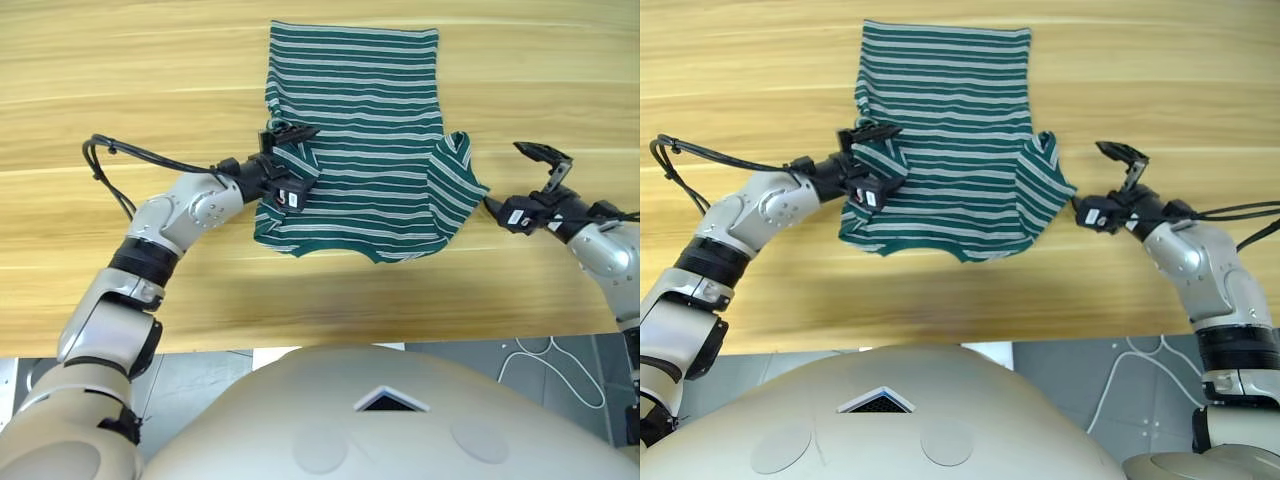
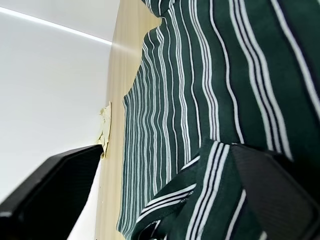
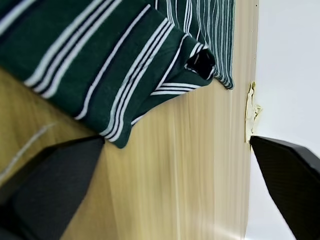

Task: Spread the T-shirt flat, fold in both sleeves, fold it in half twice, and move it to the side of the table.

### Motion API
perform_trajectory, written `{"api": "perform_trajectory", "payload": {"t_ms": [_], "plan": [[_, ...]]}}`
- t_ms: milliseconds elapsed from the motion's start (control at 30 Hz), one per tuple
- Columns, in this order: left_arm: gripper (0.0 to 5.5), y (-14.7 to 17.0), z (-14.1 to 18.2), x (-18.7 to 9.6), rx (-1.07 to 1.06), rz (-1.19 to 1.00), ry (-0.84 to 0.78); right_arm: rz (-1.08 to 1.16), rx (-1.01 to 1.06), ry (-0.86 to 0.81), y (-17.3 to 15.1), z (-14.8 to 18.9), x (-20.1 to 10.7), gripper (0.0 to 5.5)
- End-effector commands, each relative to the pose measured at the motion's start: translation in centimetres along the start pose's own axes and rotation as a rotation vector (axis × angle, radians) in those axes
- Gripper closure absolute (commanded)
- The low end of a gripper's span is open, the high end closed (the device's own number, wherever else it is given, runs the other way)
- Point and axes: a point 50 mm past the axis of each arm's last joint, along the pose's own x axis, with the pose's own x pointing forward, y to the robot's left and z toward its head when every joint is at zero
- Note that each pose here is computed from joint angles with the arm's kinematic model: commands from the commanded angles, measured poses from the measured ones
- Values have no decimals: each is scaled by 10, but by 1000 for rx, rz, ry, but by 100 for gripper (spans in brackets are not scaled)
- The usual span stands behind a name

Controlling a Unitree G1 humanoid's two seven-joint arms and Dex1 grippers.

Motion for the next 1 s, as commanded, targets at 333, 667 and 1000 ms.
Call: {"api": "perform_trajectory", "payload": {"t_ms": [333,667,1000], "plan": [[10,-3,-3,-2,19,-33,18,183,18,-1,35,2,-1,237],[10,-1,-4,-2,28,-31,15,172,19,-1,32,2,3,425],[10,-1,-3,-2,32,-22,11,170,14,-10,33,4,10,548]]}}
